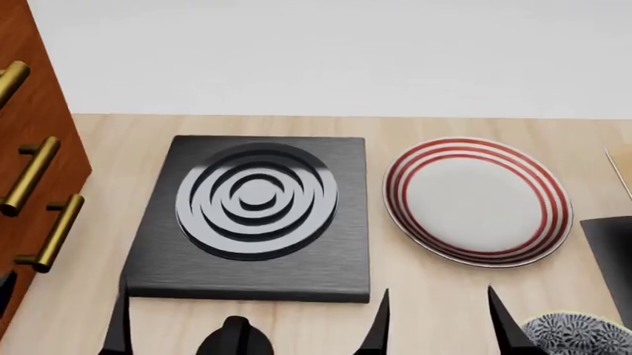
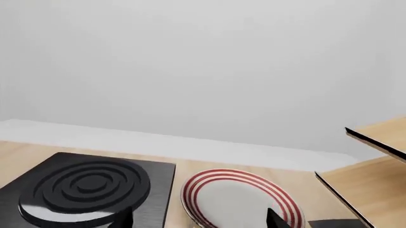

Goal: Pick up the cream cheese and put it in the bowl.

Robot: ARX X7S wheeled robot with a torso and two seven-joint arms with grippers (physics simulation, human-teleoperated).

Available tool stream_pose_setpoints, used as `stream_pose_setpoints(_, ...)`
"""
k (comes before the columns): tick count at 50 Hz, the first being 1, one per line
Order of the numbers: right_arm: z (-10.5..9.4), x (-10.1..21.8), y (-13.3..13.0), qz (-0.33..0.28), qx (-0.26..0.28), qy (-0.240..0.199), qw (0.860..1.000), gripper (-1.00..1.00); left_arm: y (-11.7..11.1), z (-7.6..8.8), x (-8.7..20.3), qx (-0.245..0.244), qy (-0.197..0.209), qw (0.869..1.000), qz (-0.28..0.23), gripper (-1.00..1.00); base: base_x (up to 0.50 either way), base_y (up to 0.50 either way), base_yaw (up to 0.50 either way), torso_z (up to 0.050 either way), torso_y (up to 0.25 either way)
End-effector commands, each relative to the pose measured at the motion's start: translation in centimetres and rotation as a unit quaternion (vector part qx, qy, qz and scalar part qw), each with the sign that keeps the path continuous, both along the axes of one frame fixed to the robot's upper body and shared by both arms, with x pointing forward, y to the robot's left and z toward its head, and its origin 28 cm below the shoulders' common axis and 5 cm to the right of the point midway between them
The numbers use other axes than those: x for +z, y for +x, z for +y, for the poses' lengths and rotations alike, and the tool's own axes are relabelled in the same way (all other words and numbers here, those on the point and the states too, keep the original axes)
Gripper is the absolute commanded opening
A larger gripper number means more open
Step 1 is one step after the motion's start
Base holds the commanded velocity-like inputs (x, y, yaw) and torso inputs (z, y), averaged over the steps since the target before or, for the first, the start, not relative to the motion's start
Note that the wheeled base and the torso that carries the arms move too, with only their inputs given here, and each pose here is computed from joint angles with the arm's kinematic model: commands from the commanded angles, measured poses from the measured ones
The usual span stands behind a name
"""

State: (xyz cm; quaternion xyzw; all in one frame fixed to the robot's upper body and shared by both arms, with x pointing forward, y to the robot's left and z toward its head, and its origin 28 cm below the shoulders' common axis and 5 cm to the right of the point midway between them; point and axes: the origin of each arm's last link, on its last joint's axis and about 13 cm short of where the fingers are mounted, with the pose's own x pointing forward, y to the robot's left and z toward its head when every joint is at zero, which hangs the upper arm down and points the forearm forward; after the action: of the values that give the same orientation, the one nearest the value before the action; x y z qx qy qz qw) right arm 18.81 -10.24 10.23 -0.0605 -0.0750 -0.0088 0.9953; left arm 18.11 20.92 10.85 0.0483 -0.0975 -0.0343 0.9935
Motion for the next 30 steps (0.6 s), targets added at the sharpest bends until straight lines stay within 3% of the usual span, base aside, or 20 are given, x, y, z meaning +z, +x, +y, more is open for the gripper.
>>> stream_pose_setpoints(1,0.0,0.2,-0.2,-0.002,-0.003,-0.001,1.000,1.00,-0.3,0.2,0.4,0.006,-0.001,1.000,-0.005,1.00,0.00,0.00,0.00,0.001,-0.250)
stream_pose_setpoints(13,0.0,0.2,-0.2,-0.002,-0.005,-0.004,1.000,1.00,-0.4,0.2,-0.6,0.002,-0.001,1.000,-0.009,1.00,0.00,0.00,0.00,0.001,-0.250)
stream_pose_setpoints(17,0.0,0.1,-0.2,-0.002,-0.006,-0.008,1.000,1.00,-0.5,0.2,0.6,0.002,0.001,1.000,-0.008,1.00,0.00,0.00,0.00,0.001,-0.199)
stream_pose_setpoints(30,0.1,0.2,-0.3,-0.001,-0.005,-0.008,1.000,1.00,-1.1,0.7,1.7,-0.011,0.005,1.000,-0.001,1.00,0.00,0.00,0.00,0.000,-0.042)
